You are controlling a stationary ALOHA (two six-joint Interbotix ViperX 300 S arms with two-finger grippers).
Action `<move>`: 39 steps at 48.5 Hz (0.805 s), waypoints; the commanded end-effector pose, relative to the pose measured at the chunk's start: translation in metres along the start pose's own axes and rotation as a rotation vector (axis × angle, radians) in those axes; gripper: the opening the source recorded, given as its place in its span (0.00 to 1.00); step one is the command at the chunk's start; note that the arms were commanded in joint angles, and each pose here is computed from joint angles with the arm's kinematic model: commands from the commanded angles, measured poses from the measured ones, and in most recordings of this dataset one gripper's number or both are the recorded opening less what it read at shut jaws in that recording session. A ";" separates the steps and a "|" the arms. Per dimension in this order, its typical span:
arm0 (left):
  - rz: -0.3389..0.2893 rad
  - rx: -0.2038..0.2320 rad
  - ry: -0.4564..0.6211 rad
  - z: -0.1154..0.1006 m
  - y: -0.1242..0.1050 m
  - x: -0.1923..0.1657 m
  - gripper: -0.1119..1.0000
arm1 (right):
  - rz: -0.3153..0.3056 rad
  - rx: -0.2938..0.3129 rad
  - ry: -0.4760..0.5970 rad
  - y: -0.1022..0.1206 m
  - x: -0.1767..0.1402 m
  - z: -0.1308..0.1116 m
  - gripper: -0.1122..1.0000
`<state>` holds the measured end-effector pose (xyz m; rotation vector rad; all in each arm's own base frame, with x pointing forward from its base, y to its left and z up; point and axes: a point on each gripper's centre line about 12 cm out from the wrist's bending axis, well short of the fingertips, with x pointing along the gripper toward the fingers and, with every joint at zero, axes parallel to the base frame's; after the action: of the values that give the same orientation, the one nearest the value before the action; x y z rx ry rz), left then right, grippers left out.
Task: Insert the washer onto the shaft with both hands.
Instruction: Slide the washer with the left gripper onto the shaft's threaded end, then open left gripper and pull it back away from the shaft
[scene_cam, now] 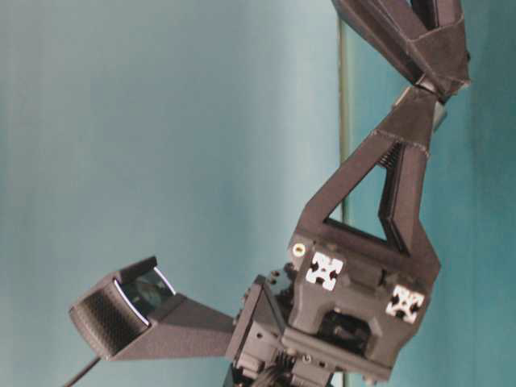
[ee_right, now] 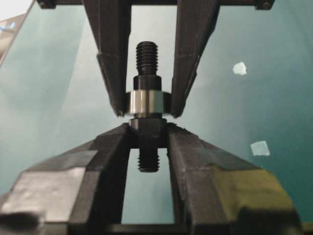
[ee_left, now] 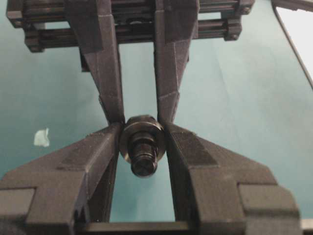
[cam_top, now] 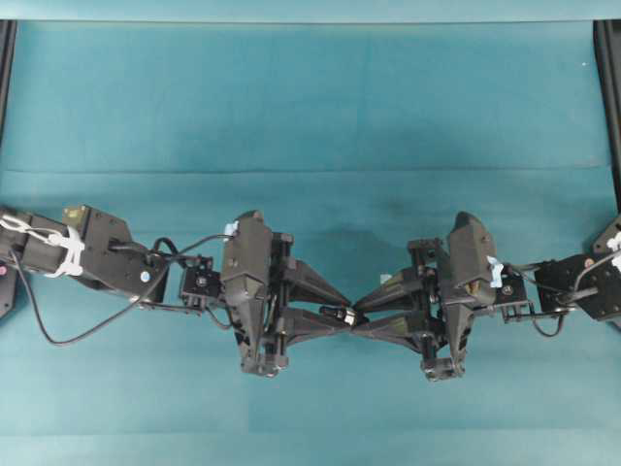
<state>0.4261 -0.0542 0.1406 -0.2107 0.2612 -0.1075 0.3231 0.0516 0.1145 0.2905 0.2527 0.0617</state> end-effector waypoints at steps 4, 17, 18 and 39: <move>-0.016 0.006 -0.003 0.005 -0.008 0.005 0.41 | 0.004 0.012 -0.031 0.001 0.003 0.007 0.10; -0.012 0.003 0.009 0.005 -0.008 0.005 0.41 | 0.004 0.012 -0.029 0.001 0.003 0.007 0.10; -0.012 0.005 0.011 0.005 -0.007 0.005 0.41 | 0.003 0.012 -0.028 0.001 0.003 0.007 0.10; -0.002 0.001 0.043 0.008 -0.008 0.008 0.41 | 0.000 0.012 -0.017 0.001 0.003 0.006 0.10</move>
<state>0.4322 -0.0575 0.1390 -0.2044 0.3210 -0.1050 0.3227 0.0521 0.1124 0.2893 0.2651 0.0617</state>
